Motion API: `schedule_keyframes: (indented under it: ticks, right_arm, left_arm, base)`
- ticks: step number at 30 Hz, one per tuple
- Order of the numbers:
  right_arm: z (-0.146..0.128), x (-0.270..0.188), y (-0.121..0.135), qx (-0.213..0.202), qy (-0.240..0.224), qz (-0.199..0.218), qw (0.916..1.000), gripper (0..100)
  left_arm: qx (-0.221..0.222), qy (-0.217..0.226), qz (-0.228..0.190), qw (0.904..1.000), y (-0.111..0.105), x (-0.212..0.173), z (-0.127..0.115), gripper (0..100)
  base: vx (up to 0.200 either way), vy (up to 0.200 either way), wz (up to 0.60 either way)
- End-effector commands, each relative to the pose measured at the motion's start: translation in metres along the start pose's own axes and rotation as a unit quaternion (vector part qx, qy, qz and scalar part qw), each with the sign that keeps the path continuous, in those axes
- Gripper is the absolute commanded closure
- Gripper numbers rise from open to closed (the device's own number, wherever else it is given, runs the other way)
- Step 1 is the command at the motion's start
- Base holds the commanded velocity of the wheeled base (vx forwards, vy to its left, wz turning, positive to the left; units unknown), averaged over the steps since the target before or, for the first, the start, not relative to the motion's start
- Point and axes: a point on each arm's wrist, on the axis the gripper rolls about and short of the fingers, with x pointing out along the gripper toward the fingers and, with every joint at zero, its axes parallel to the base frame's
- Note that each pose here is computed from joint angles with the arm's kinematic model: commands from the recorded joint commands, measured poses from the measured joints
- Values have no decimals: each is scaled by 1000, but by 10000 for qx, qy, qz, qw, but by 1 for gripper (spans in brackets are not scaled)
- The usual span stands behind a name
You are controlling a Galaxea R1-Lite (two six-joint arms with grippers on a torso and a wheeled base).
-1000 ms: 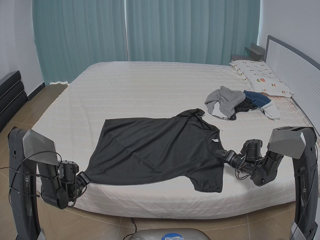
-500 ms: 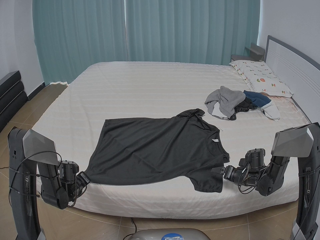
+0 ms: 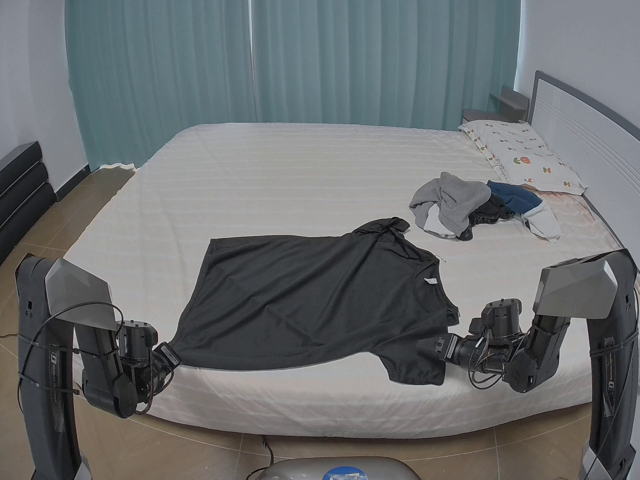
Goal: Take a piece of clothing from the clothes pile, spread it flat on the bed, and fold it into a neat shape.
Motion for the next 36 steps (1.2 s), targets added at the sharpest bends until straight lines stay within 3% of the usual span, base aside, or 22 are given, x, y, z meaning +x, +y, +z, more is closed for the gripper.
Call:
schedule_keyframes:
  ticks: [1, 9, 18, 23, 29, 36]
  right_arm:
    - [-1, -3, -2, -3, 27, -41, 10000, 100]
    - [-10, -25, -10, -162, 239, -279, 9992, 100]
    - [-6, -61, 5, -407, 295, -318, 9982, 100]
    - [-6, -72, -3, -479, 465, -556, 9962, 100]
    - [-33, -94, -20, -275, 848, -801, 9928, 100]
    - [-57, -96, -22, -461, 894, -720, 9923, 100]
  left_arm:
    - [1, -4, -1, 10000, 0, 0, 0, 100]
    - [12, -8, 4, 10000, 0, 0, 0, 100]
    - [0, -143, -62, 9999, 1, 0, 4, 100]
    - [103, -114, -26, 9999, 3, -2, 3, 100]
    - [327, -37, 36, 9995, 6, -5, 0, 100]
    - [606, 63, 144, 9980, 11, -11, -3, 100]
  base:
    - [0, 0, 0]
    - [0, 0, 0]
    - [0, 0, 0]
    - [0, 0, 0]
    - [0, 0, 0]
    - [0, 0, 0]
